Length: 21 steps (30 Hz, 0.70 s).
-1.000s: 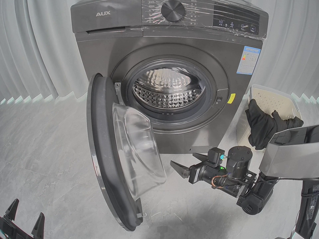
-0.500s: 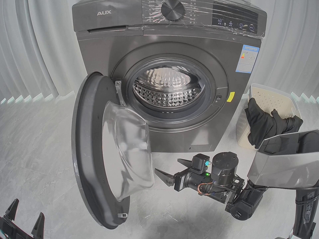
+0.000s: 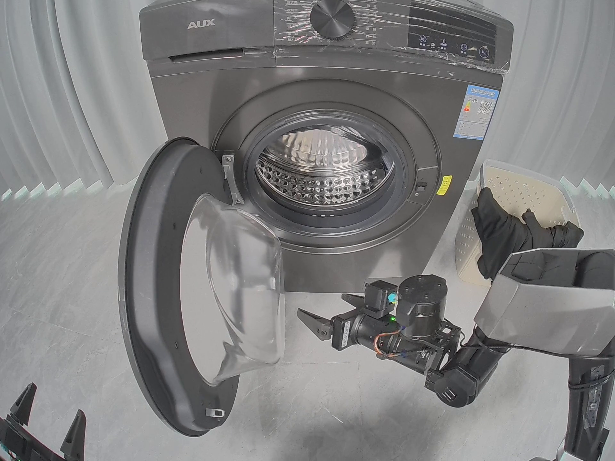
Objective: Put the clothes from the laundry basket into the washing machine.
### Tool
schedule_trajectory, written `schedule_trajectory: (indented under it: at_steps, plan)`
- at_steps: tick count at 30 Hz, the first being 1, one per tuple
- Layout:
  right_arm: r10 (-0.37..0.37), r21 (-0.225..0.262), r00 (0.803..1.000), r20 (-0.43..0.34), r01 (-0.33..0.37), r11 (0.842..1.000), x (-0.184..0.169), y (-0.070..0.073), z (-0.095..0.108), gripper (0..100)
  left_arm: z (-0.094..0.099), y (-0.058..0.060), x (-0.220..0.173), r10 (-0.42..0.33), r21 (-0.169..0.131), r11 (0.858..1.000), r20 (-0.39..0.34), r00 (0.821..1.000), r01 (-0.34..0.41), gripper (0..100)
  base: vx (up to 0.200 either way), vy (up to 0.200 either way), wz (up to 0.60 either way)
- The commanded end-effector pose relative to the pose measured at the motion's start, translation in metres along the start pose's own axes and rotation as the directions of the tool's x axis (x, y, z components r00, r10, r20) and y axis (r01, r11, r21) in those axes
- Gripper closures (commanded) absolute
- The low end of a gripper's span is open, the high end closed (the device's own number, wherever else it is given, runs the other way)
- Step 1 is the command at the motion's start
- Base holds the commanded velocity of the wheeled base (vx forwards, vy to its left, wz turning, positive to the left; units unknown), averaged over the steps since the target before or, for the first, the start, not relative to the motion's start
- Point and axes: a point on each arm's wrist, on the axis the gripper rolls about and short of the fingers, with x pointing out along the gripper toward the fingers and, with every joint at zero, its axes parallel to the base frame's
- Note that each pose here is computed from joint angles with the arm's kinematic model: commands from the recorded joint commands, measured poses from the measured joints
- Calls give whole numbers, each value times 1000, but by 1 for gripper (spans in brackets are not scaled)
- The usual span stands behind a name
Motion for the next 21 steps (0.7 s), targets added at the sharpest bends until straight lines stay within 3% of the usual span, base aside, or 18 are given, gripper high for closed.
schedule_trajectory:
  at_steps: [1,8,15,21]
  plan:
    - [1,-3,1000,-9,-1,1000,15,-1,-7,0,-5,0,0,1,1,1000,0,1000,-1,0,0,0,0]
    - [22,-11,999,-31,-22,1000,27,9,-16,0,-5,0,0,-2,-1,1000,0,1000,2,0,0,0,0]
    - [84,-15,996,-5,-84,996,36,36,-11,0,-5,0,0,-2,-1,1000,0,1000,2,0,0,0,0]
    - [85,-14,996,39,-84,996,41,35,3,0,-5,0,0,-2,-1,1000,0,1000,2,0,0,0,0]
